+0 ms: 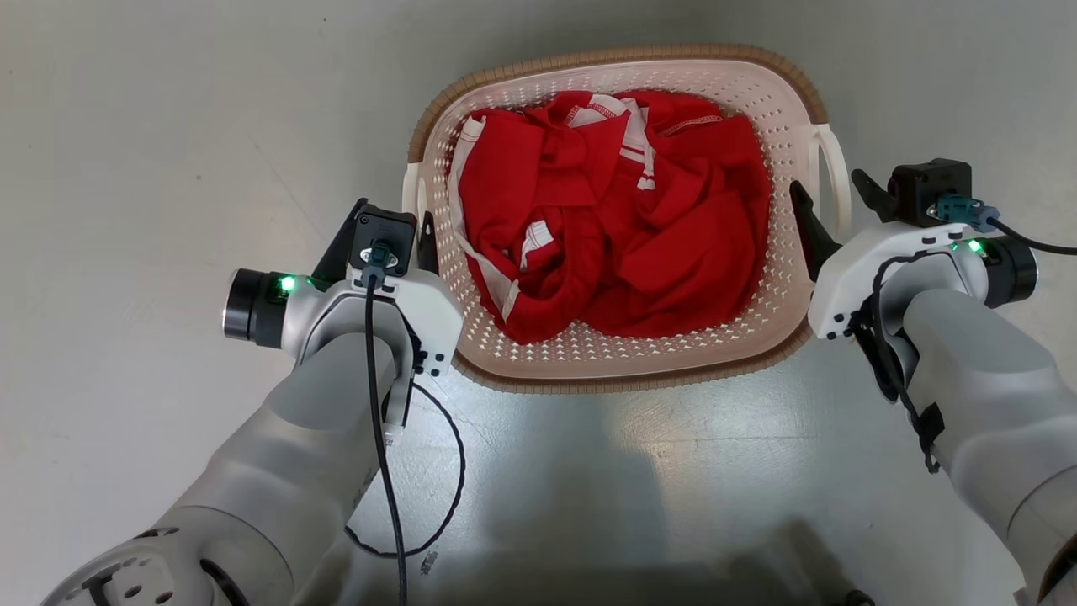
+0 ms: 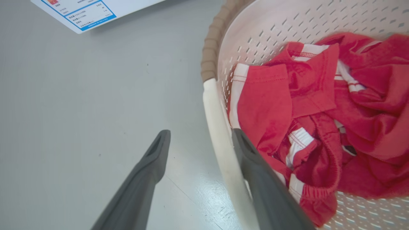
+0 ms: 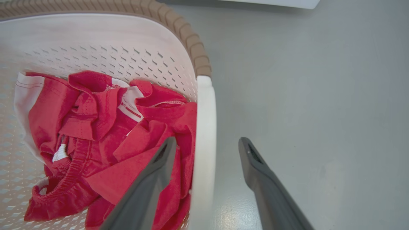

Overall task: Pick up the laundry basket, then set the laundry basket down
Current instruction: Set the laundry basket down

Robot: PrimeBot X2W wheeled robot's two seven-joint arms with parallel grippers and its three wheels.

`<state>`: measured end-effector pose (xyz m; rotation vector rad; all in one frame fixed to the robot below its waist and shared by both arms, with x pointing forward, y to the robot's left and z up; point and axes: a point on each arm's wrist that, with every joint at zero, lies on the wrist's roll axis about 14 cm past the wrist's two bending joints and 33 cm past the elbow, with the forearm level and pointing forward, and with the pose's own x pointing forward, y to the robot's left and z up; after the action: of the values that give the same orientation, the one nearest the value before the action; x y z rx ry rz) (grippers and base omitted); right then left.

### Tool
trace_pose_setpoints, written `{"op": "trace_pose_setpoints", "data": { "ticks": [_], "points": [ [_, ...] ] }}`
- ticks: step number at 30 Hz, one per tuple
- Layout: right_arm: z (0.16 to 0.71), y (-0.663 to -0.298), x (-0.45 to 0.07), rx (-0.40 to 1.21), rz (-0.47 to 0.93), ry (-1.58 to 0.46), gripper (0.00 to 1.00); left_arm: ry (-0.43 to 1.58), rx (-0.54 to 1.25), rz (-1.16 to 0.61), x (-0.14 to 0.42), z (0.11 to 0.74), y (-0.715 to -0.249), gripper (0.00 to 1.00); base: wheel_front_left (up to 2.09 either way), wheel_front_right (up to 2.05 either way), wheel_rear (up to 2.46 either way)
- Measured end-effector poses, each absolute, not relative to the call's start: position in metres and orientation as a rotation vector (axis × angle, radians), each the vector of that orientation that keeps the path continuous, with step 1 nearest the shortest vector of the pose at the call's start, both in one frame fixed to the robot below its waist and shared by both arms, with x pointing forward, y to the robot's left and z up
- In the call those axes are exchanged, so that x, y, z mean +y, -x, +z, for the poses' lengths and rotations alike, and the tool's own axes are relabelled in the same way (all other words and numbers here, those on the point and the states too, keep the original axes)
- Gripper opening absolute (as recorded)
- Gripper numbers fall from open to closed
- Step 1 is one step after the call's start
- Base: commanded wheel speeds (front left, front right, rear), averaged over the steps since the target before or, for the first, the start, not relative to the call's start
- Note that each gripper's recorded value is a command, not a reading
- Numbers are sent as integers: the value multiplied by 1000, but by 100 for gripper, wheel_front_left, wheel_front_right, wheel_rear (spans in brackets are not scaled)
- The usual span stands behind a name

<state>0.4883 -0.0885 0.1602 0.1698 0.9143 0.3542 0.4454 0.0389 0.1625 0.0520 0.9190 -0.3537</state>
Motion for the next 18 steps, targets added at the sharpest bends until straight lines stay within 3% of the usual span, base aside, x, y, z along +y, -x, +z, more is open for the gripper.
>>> {"op": "trace_pose_setpoints", "data": {
  "ticks": [18],
  "points": [
    [187,-489,-80,874,385,-159,100,-29,876,-372,31,189,-446,100,0,0,0]
  ]
}}
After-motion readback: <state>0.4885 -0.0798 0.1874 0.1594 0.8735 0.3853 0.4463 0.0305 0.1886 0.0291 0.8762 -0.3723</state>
